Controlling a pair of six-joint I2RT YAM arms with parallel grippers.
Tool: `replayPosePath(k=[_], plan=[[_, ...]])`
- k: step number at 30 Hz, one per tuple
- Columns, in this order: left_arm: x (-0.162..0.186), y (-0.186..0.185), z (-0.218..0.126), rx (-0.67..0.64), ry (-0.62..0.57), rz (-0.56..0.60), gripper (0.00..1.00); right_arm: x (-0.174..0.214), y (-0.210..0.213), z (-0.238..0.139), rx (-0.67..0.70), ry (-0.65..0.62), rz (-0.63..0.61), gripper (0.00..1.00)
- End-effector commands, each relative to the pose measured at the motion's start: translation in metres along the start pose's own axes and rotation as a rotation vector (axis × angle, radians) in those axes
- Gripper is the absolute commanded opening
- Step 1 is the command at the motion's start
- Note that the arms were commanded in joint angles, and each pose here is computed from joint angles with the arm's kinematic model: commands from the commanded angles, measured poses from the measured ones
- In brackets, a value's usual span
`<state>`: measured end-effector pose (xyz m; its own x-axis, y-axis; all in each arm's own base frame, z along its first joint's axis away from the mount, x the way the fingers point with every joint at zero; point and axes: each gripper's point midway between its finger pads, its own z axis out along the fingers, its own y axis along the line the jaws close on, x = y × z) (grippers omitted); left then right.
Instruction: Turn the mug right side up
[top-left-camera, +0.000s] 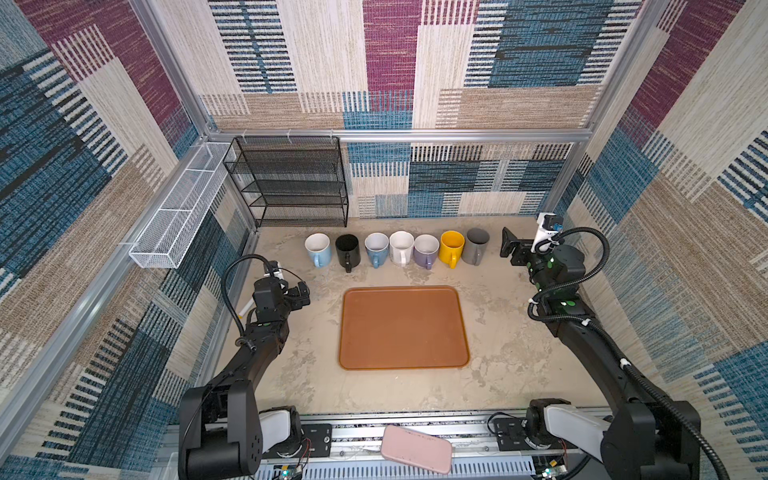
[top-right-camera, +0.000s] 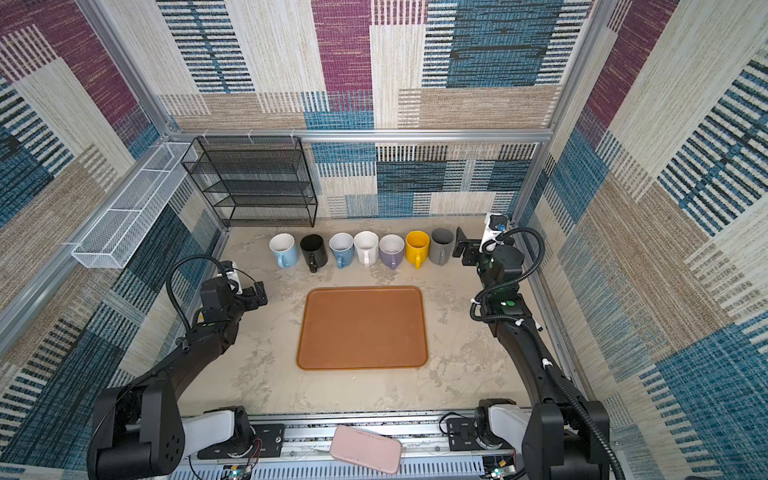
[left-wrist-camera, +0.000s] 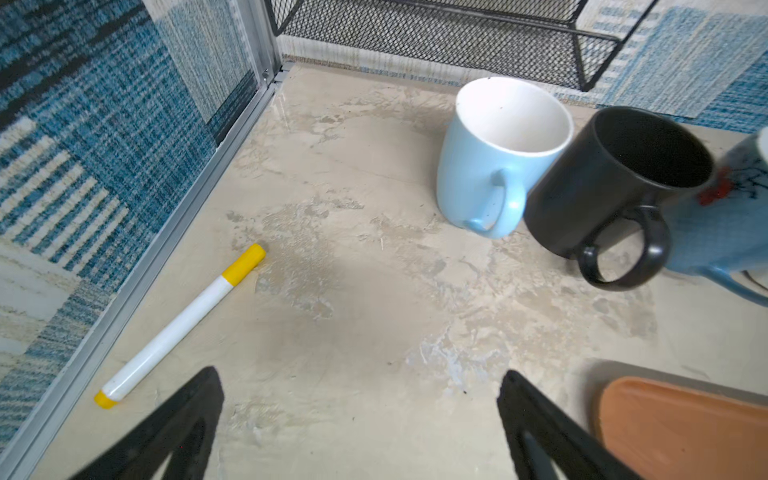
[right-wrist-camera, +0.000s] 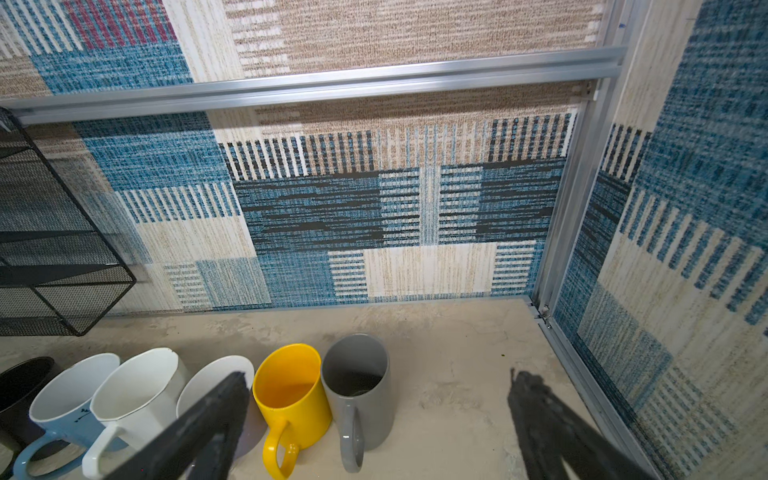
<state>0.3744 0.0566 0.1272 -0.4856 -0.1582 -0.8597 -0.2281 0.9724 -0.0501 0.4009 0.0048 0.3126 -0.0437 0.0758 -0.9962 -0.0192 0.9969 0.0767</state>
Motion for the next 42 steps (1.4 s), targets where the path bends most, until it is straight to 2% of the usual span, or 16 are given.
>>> replayPosePath(k=[1,5,11,20,23,29,32,36,38,42], plan=[[-0.004,-0.002,0.009,0.029,-0.020,-0.057,1.00,-0.009,-0.001,-0.010,-0.012,-0.052,-0.009,0.99],[0.002,0.002,0.020,0.010,-0.025,-0.076,1.00,-0.016,-0.007,-0.021,0.013,-0.096,-0.006,1.00],[0.004,0.017,0.026,-0.071,-0.050,-0.096,1.00,-0.002,-0.006,-0.013,0.000,-0.051,0.002,1.00],[0.012,0.003,0.047,0.013,0.021,-0.067,1.00,0.001,-0.008,-0.013,0.007,-0.067,0.010,1.00],[0.012,-0.005,0.045,0.061,0.000,-0.052,1.00,0.012,-0.006,-0.007,-0.008,-0.036,0.008,1.00],[0.014,-0.002,0.031,0.058,-0.076,-0.055,1.00,0.026,-0.010,0.000,-0.018,0.001,0.030,1.00],[0.008,-0.013,0.020,0.128,-0.163,-0.029,1.00,0.034,-0.013,0.002,-0.019,0.020,0.038,1.00],[0.024,-0.036,0.006,0.269,-0.263,0.052,1.00,0.041,-0.016,0.002,-0.017,0.026,0.034,1.00],[0.023,-0.039,-0.001,0.304,-0.347,0.048,1.00,0.044,-0.017,0.001,-0.020,0.021,0.030,0.99],[0.023,-0.046,0.008,0.359,-0.270,0.066,1.00,0.054,-0.021,-0.005,-0.013,-0.005,0.024,1.00]])
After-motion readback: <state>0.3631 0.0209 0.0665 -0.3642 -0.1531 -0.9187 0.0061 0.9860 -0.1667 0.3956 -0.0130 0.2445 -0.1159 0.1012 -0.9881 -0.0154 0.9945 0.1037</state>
